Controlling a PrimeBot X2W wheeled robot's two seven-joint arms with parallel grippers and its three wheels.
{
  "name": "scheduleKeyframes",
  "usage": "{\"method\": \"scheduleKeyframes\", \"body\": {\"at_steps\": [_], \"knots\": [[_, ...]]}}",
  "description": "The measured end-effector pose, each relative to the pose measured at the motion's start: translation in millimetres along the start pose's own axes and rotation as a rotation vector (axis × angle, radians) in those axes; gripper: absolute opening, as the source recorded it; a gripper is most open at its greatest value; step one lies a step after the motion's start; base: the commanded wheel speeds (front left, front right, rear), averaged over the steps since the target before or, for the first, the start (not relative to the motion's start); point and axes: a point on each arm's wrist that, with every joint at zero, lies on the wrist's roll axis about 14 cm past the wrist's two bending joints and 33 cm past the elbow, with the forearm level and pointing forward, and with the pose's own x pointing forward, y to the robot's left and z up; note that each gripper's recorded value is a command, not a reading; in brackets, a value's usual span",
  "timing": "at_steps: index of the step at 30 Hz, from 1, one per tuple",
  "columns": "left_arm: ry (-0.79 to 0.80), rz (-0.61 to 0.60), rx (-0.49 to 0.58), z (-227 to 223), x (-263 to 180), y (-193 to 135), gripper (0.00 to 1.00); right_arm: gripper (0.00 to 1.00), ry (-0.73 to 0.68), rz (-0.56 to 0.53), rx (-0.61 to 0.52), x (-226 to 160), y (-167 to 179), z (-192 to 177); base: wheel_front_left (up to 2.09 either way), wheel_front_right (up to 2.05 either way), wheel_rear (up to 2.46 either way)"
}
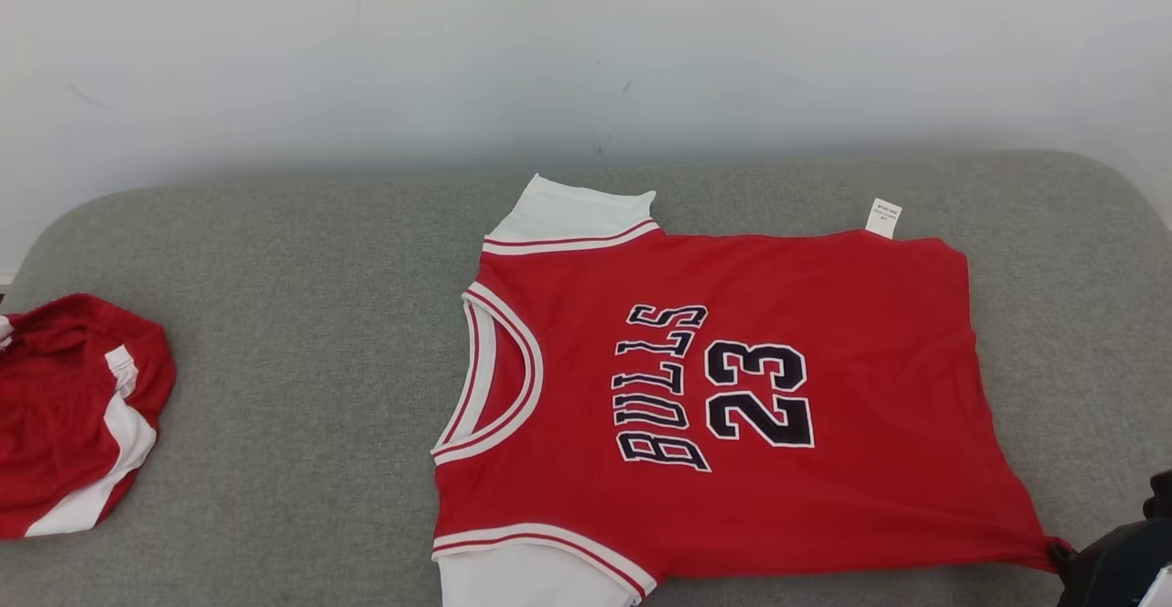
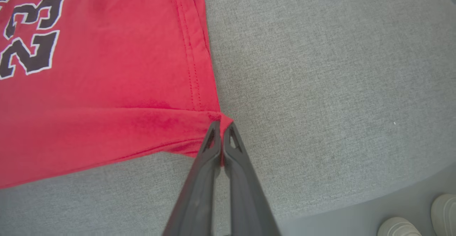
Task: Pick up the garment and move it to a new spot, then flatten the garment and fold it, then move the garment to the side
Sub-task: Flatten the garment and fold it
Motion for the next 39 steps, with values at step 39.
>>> {"method": "scheduleKeyframes", "body": {"at_steps": [39], "knots": [[-0.360, -0.135, 0.239, 115.8, 136.8, -79.2, 0.00, 0.00, -0.259, 0.000, 0.066, 48.9, 26.0, 69.8, 0.00, 0.00, 0.00]]}}
